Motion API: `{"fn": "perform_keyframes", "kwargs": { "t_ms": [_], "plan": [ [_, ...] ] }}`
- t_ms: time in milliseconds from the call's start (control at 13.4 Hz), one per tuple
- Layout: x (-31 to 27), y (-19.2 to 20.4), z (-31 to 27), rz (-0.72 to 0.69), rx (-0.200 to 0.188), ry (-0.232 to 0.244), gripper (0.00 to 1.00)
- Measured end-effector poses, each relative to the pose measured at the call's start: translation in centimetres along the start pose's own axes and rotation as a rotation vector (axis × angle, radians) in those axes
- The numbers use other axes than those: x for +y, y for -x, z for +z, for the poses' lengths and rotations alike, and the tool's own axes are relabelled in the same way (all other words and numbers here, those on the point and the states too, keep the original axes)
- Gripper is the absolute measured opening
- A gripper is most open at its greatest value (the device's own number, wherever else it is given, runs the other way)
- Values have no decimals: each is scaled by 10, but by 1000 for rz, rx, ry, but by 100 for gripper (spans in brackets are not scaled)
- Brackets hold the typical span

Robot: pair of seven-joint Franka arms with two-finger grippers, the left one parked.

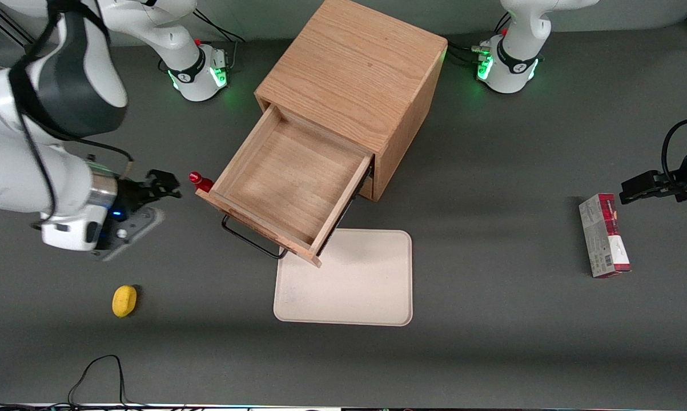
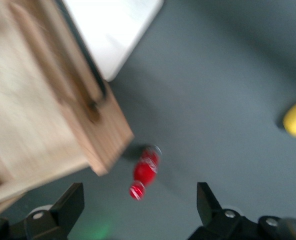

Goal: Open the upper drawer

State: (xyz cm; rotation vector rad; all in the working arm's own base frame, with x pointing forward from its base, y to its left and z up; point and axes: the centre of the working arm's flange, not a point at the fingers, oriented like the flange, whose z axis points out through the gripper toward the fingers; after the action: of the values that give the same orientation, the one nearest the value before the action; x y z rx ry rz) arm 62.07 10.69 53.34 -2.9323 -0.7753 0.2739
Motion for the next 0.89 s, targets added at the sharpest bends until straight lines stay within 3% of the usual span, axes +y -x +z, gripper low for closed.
{"fn": "perform_keyframes", "kwargs": {
  "t_ms": [298, 521, 894],
  "plan": [
    [27, 72, 1, 310, 55, -27, 100],
    [16, 97, -1, 360, 147, -28, 100],
    [11, 111, -20, 367, 208, -23, 100]
  ]
}}
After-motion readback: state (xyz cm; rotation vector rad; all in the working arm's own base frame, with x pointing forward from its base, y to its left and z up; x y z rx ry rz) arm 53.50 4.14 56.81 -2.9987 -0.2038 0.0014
